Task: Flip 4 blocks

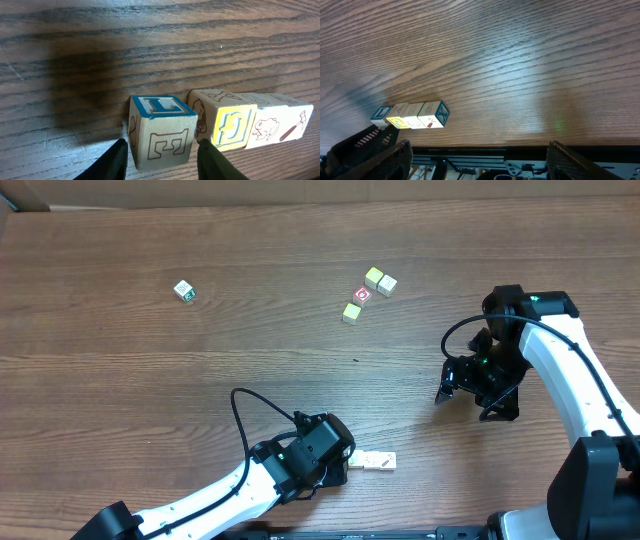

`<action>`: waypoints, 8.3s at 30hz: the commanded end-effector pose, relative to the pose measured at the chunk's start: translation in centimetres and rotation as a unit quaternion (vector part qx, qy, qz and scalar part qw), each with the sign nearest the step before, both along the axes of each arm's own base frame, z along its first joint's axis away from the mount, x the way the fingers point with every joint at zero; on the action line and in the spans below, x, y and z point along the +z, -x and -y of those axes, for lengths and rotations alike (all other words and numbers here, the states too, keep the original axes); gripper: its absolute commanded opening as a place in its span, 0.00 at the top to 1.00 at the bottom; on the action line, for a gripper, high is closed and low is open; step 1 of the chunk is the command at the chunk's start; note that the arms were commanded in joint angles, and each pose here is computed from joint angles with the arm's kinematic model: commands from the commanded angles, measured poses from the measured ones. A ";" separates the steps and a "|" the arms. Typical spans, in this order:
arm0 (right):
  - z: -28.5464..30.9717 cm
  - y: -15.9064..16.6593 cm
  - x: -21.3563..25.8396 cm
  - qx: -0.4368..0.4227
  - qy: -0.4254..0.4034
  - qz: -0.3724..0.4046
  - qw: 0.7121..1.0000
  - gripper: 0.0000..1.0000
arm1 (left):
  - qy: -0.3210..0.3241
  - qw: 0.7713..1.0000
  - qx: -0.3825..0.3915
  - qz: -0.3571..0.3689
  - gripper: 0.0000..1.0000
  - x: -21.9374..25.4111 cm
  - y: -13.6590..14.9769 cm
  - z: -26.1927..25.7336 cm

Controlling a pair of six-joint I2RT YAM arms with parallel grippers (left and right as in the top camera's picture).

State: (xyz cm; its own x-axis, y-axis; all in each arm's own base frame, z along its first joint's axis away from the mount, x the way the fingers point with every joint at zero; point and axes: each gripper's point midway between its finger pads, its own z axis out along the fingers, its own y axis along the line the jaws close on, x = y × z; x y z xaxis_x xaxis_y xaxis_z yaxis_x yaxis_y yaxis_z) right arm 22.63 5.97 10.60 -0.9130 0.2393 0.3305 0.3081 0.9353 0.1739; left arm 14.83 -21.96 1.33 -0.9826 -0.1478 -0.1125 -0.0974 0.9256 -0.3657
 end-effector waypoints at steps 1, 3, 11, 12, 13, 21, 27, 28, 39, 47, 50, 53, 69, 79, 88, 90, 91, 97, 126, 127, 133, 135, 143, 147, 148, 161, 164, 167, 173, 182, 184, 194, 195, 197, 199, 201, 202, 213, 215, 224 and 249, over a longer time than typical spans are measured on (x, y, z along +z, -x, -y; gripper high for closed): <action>-0.1 -0.2 0.2 0.004 -0.004 0.004 1.000 0.13 | -0.010 1.000 -0.001 0.009 0.62 -0.3 -0.3 -0.4; -0.2 -0.2 0.2 0.004 -0.004 0.004 1.000 0.13 | -0.005 1.000 -0.006 0.018 0.62 0.0 -0.6 -0.2; -0.1 -0.1 0.2 0.004 -0.004 0.003 1.000 0.13 | 0.014 0.999 -0.023 0.047 0.73 1.6 -1.0 0.2; -0.1 -0.1 0.2 0.004 -0.004 0.003 1.000 0.13 | 0.016 0.998 -0.026 0.050 0.74 1.8 -1.0 0.3; -0.2 -0.1 0.2 0.004 -0.004 0.003 1.000 0.13 | 0.019 0.998 -0.027 0.053 0.75 1.9 -1.1 0.3; -0.1 -0.1 0.2 0.004 -0.004 0.003 1.000 0.13 | 0.005 0.998 -0.035 0.053 0.96 2.0 -0.7 -0.5; -0.2 -0.1 0.2 0.004 -0.004 0.003 1.000 0.13 | -0.019 0.999 -0.036 0.032 0.96 1.4 0.1 -1.6; -0.2 -0.1 0.2 0.004 -0.004 0.003 1.000 0.13 | -0.024 0.999 -0.036 0.028 0.96 1.3 0.3 -1.8; -0.1 -0.2 0.2 0.004 -0.004 0.003 1.000 0.13 | -0.051 0.998 -0.021 0.007 0.96 0.1 0.2 -3.0; -0.1 -0.1 0.2 0.004 -0.004 0.003 1.000 0.13 | -0.037 0.999 -0.017 0.003 0.96 -0.3 -0.8 -2.9; -0.1 -0.1 0.2 0.004 -0.004 0.003 1.000 0.13 | -0.032 0.999 -0.021 0.005 0.96 -0.3 -1.0 -2.6; -0.1 -0.1 0.2 0.004 -0.004 0.003 1.000 0.13 | -0.026 0.999 -0.028 0.001 0.96 -0.4 -0.9 -2.4; -0.1 0.0 0.2 0.004 -0.004 0.001 1.000 0.13 | -0.004 0.999 -0.045 0.019 0.96 0.1 -1.5 -1.2; -0.1 0.2 0.3 0.004 -0.003 -0.004 1.000 0.13 | -0.018 0.999 -0.039 -0.006 0.96 -0.2 -0.6 -2.0; -0.1 0.0 0.2 0.004 -0.004 0.000 1.000 0.13 | 0.018 0.990 -0.076 -0.114 0.96 0.1 4.1 -1.1; -0.1 0.0 0.2 0.004 -0.004 0.000 1.000 0.13 | 0.025 0.991 -0.070 -0.109 0.96 0.2 4.0 -0.6; -0.1 0.0 0.3 0.004 -0.004 -0.001 1.000 0.13 | 0.025 0.992 -0.065 -0.107 0.96 0.2 3.8 -0.5; -0.1 0.0 0.3 0.004 -0.004 -0.001 1.000 0.13 | 0.028 0.995 -0.043 -0.085 0.96 0.0 2.4 0.0; -0.1 0.1 0.3 0.004 -0.004 -0.002 1.000 0.13 | 0.048 0.993 -0.041 -0.104 0.96 -2.3 1.7 1.9; -0.1 0.1 0.3 0.004 -0.004 -0.002 1.000 0.13 | 0.051 0.993 -0.043 -0.101 0.96 -2.2 1.6 2.0; -0.1 0.1 0.3 0.004 -0.004 -0.002 1.000 0.13 | 0.058 0.992 -0.048 -0.097 0.96 -2.1 1.5 2.3; -0.1 0.1 0.3 0.004 -0.004 -0.003 1.000 0.13 | 0.059 0.992 -0.049 -0.098 0.96 -2.1 1.5 2.3; -0.1 0.1 0.3 0.004 -0.004 -0.003 1.000 0.13 | 0.076 0.988 -0.106 -0.082 0.95 -0.3 3.2 3.6; -0.1 0.1 0.3 0.004 -0.004 -0.003 1.000 0.13 | 0.043 0.993 -0.108 -0.037 0.96 1.8 3.1 1.8; -0.1 0.1 0.3 0.004 -0.004 -0.002 1.000 0.13 | 0.036 0.993 -0.107 -0.023 0.96 2.5 2.9 1.2; -2.0 0.3 1.3 0.024 0.000 0.026 0.999 0.38 | -0.027 0.982 -0.135 0.128 0.34 7.0 0.8 -3.4; -2.3 0.3 2.5 0.012 0.027 0.063 0.998 0.38 | -0.026 0.982 -0.135 0.129 0.36 7.1 0.7 -3.4; -2.3 0.8 4.2 -0.004 0.051 0.101 0.994 0.38 | -0.028 0.982 -0.133 0.133 0.26 7.1 0.6 -3.4; -3.1 3.2 8.4 -0.029 0.053 0.188 0.980 0.37 | -0.053 0.980 -0.120 0.151 0.94 7.1 -0.3 -4.2; -2.7 8.7 11.2 -0.078 0.022 0.213 0.974 0.10 | -0.040 0.981 -0.121 0.149 0.48 7.2 -0.2 -3.8; -3.4 9.6 11.5 -0.075 -0.003 0.201 0.977 0.14 | -0.040 0.981 -0.123 0.146 0.67 7.2 0.0 -3.8; -4.5 9.6 11.1 -0.006 -0.037 0.214 0.976 0.96 | -0.009 0.982 -0.154 0.113 0.34 7.0 1.6 -2.8; -4.2 9.6 10.4 -0.009 -0.026 0.209 0.977 0.96 | -0.006 0.981 -0.158 0.108 0.49 7.0 1.8 -2.7; -4.0 9.7 8.6 -0.014 -0.015 0.192 0.981 0.96 | -0.009 0.982 -0.158 0.105 0.66 6.9 1.9 -2.9; -4.0 10.0 6.4 -0.024 -0.006 0.169 0.985 0.96 | -0.016 0.982 -0.155 0.110 0.96 6.9 1.7 -3.1; -4.4 10.5 4.0 -0.024 -0.015 0.144 0.989 0.96 | -0.029 0.982 -0.151 0.113 0.96 6.7 1.5 -3.6; -4.9 10.8 3.0 -0.024 -0.028 0.131 0.991 0.96 | -0.031 0.982 -0.150 0.113 0.96 6.7 1.5 -3.7; -8.1 11.5 -2.1 -0.020 -0.119 0.083 0.989 0.96 | -0.027 0.984 -0.166 0.058 0.96 4.8 1.7 -3.4; -8.2 11.4 -2.0 -0.020 -0.120 0.087 0.989 0.96 | -0.021 0.986 -0.161 0.042 0.90 4.5 1.6 -3.3; -7.3 10.8 -2.6 -0.024 -0.089 0.102 0.990 0.96 | -0.051 0.994 -0.100 0.015 0.96 3.2 -0.4 -6.1; -7.4 9.5 -9.9 -0.020 0.092 0.068 0.993 0.96 | -0.050 0.984 -0.170 -0.014 0.96 0.1 -2.3 -7.3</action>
State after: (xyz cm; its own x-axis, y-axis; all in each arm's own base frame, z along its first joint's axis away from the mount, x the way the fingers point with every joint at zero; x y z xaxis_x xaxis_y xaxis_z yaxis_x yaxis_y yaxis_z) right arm 13.24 13.42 1.65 -0.9315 0.3253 0.1625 0.3422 0.9354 0.0890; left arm 16.39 -14.07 1.00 -0.9870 0.1528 -0.0497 0.1604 0.9540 -0.2533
